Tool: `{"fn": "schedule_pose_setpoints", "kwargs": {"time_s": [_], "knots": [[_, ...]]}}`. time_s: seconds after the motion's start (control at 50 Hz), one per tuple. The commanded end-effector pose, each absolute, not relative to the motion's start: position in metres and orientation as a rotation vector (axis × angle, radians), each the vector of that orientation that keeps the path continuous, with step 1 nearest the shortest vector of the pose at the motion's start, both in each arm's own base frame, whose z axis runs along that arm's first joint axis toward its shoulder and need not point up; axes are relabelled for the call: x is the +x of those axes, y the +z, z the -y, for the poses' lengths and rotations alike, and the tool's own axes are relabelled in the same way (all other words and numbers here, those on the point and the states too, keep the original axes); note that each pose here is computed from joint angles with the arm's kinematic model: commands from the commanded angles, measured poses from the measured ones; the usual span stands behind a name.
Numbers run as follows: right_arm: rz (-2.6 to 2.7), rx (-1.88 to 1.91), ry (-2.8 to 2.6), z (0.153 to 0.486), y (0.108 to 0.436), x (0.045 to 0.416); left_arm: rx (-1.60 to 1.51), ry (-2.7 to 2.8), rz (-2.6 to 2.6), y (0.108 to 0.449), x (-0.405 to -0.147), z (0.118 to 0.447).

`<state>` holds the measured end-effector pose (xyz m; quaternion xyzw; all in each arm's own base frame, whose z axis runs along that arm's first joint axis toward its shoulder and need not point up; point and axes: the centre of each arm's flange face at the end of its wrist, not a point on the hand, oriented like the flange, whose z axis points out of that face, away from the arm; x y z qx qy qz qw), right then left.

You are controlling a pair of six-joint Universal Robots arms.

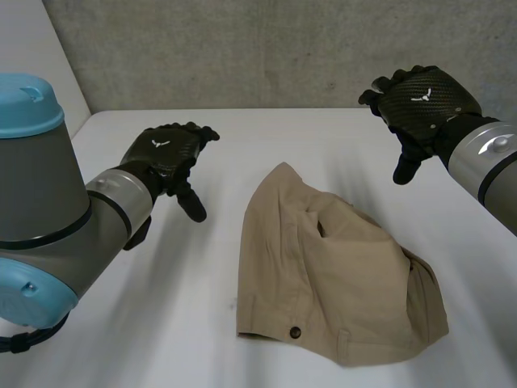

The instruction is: Fold the shorts.

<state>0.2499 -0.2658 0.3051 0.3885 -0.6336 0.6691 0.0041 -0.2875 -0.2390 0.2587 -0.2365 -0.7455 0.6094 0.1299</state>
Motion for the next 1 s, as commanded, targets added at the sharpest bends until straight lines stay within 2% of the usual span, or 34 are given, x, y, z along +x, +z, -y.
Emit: {"fn": "schedule_pose_setpoints", "kwargs": {"time_s": [0.02,0.16,0.34,0.44,0.58,0.68,0.8,0.9,1.0], "knots": [[2.021,1.306,1.991,0.257,0.296,0.248,-0.701,1.722,2.180,0.254,-0.291,0.230],[1.947,1.587,1.796,0.242,0.286,0.246,-0.728,1.492,2.256,0.207,-0.321,0.188],[2.020,1.840,1.680,0.230,0.258,0.253,-0.820,1.428,2.386,0.161,-0.339,0.155],[2.091,1.887,1.602,0.232,0.235,0.255,-0.863,1.405,2.424,0.142,-0.343,0.149],[2.160,1.910,1.539,0.235,0.216,0.256,-0.853,1.423,2.429,0.133,-0.348,0.155],[2.150,1.905,1.567,0.235,0.215,0.259,-0.801,1.512,2.399,0.135,-0.352,0.163],[2.212,1.884,1.521,0.231,0.208,0.255,-0.709,1.805,2.274,0.171,-0.355,0.193],[2.362,1.835,1.504,0.217,0.204,0.259,-0.637,2.123,2.164,0.214,-0.334,0.244],[2.604,1.707,1.568,0.197,0.216,0.272,-0.641,2.268,2.106,0.227,-0.325,0.266]]}}
